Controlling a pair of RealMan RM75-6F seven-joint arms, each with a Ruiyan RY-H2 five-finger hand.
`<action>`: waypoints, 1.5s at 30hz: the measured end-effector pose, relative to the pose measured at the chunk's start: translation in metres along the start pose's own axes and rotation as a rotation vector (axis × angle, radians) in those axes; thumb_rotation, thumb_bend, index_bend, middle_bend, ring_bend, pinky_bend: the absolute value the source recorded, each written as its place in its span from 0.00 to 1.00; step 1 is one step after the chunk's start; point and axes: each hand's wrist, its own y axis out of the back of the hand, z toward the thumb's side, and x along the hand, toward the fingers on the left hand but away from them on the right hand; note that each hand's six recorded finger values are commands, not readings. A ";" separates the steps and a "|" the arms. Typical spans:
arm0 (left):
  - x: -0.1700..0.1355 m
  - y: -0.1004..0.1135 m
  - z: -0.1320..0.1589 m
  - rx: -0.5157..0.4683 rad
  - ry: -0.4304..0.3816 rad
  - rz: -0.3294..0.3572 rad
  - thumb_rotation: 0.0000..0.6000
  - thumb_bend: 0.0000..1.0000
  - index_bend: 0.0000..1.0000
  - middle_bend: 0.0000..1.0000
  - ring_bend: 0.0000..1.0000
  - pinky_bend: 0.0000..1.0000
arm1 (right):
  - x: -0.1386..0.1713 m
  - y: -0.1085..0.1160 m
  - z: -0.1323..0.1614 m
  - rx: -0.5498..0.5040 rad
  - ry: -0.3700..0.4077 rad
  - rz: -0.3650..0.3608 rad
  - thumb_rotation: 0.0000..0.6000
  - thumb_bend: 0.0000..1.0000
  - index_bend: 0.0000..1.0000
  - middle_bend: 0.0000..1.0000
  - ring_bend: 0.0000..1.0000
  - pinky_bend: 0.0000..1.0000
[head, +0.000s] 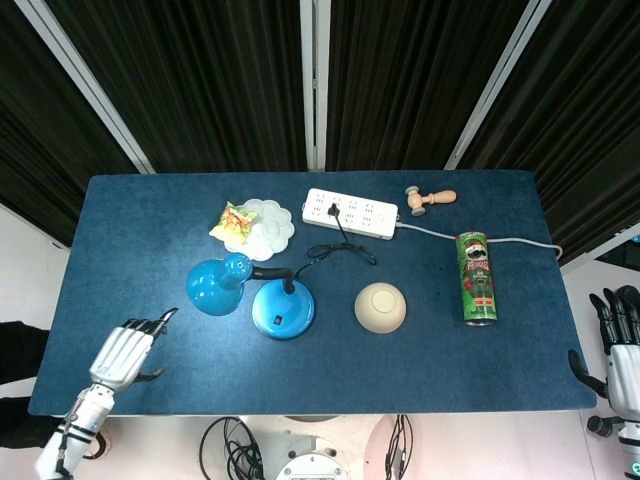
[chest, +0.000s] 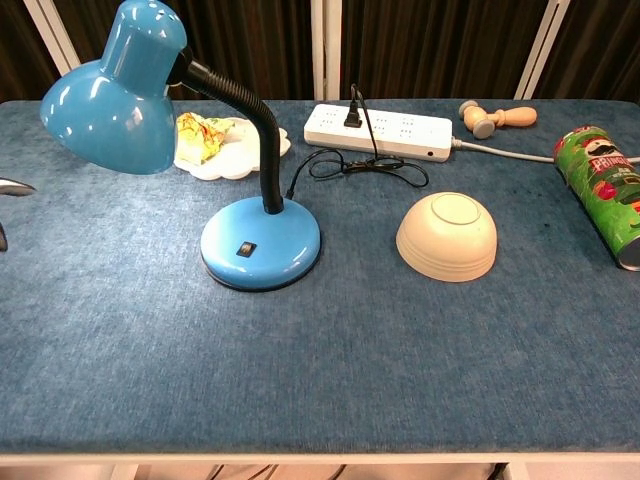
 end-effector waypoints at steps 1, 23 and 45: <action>0.004 -0.003 0.005 -0.001 -0.016 0.006 1.00 0.35 0.14 0.75 0.74 0.72 | 0.000 -0.001 0.000 0.002 -0.001 0.003 1.00 0.28 0.00 0.00 0.00 0.00; 0.058 -0.033 0.096 -0.031 -0.246 -0.054 1.00 0.42 0.11 0.81 0.79 0.75 | 0.003 -0.002 -0.012 0.003 -0.034 0.014 1.00 0.28 0.00 0.00 0.00 0.00; 0.083 -0.038 0.119 -0.010 -0.228 -0.115 1.00 0.58 0.10 0.85 0.81 0.76 | 0.002 -0.002 -0.024 -0.009 -0.056 0.016 1.00 0.28 0.00 0.00 0.00 0.00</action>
